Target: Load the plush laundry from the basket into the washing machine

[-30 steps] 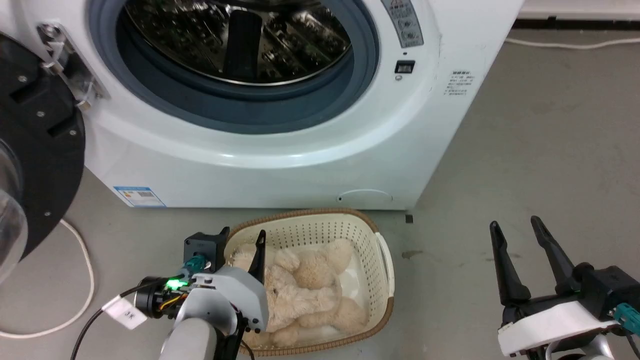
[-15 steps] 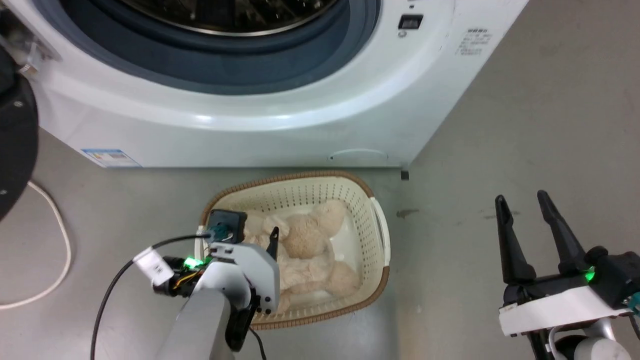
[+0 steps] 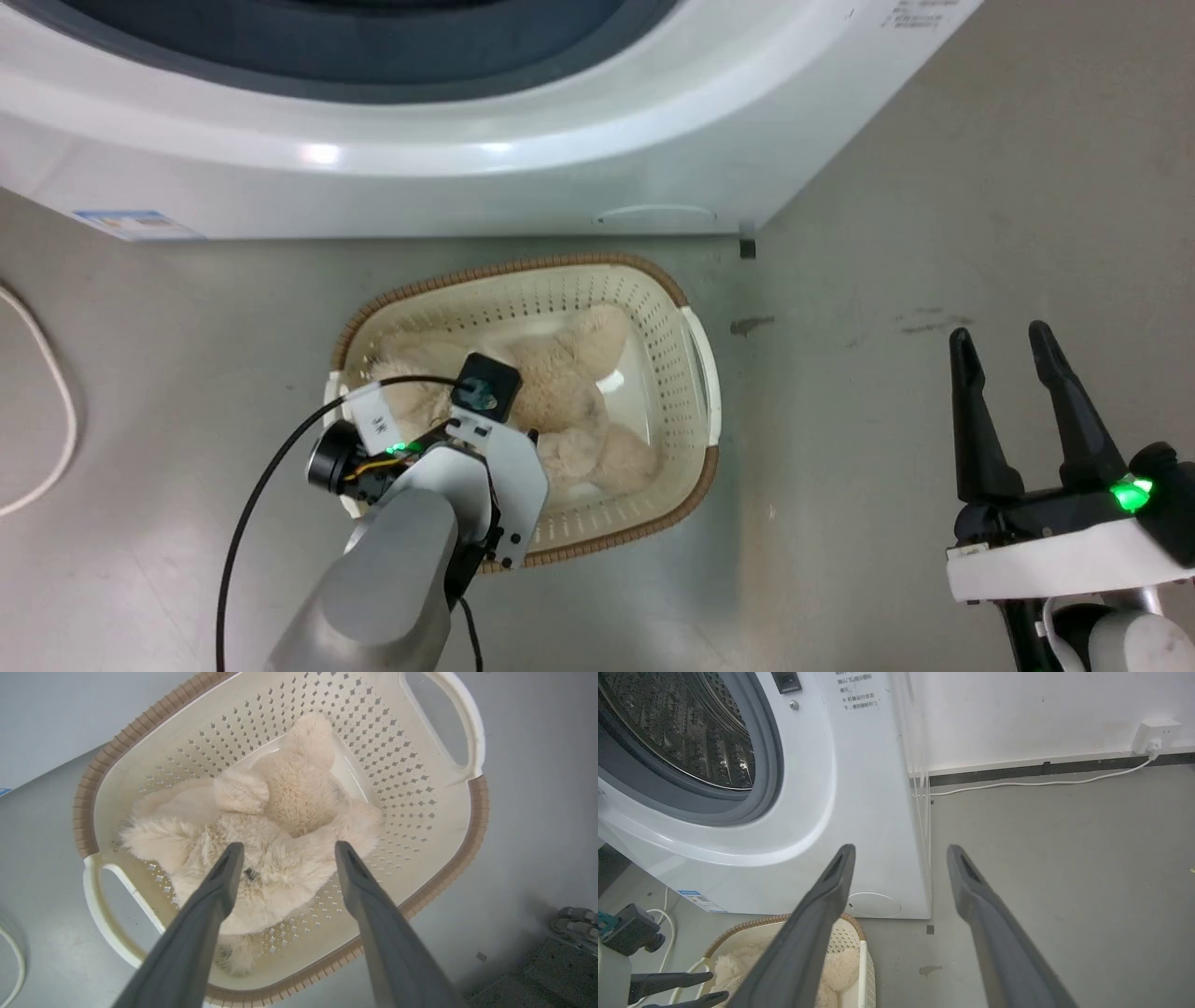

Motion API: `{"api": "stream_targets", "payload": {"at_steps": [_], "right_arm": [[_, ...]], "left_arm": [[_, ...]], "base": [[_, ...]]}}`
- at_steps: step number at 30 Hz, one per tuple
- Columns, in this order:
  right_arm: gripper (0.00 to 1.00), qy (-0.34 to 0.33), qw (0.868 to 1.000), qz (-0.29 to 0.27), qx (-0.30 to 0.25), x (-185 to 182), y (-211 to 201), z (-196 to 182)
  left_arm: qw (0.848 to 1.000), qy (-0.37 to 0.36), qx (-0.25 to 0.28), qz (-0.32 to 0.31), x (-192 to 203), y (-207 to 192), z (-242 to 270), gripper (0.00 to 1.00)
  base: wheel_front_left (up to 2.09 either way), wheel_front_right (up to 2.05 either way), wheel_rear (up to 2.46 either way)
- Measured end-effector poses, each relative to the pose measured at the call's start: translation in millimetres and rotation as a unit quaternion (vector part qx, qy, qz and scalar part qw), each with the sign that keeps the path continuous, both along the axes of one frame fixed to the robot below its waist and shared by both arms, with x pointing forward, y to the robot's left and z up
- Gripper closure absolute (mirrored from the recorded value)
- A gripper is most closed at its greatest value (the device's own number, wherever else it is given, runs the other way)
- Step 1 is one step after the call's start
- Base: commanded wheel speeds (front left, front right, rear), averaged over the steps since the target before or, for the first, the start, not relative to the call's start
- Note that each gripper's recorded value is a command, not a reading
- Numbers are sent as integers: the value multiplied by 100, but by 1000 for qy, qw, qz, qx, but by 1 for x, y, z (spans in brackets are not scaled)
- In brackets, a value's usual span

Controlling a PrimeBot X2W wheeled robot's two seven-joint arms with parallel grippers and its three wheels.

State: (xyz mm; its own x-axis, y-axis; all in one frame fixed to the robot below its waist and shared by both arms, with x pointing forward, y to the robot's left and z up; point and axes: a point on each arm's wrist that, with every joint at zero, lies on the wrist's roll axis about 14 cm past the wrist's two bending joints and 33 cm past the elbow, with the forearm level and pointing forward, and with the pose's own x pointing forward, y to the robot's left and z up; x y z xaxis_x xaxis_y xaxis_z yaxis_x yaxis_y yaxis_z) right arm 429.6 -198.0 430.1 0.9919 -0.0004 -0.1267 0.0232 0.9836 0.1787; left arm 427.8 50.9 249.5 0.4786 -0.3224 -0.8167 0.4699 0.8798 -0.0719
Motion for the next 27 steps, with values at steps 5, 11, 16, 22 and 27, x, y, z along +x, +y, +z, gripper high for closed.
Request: {"api": "stream_targets", "payload": {"at_steps": [5,11,16,22,27], "right_arm": [[0,14,1000,-9,5,1,-5,-14],[0,24,999,-20,13,5,-10,-28],[0,35,999,-31,19,5,-15,-39],[0,45,998,-43,25,5,-22,-53],[0,52,997,-52,29,7,-26,-63]], "left_arm": [[999,37,24,-28,-4,0,-24,0],[991,92,66,-77,-18,2,-54,0],[982,118,89,-119,-23,0,-73,0],[969,145,125,-154,-25,9,-97,0],[958,174,151,-171,-30,16,-117,0]], "base": [[0,0,0],[0,0,0],[0,0,0],[0,0,0],[0,0,0]]}}
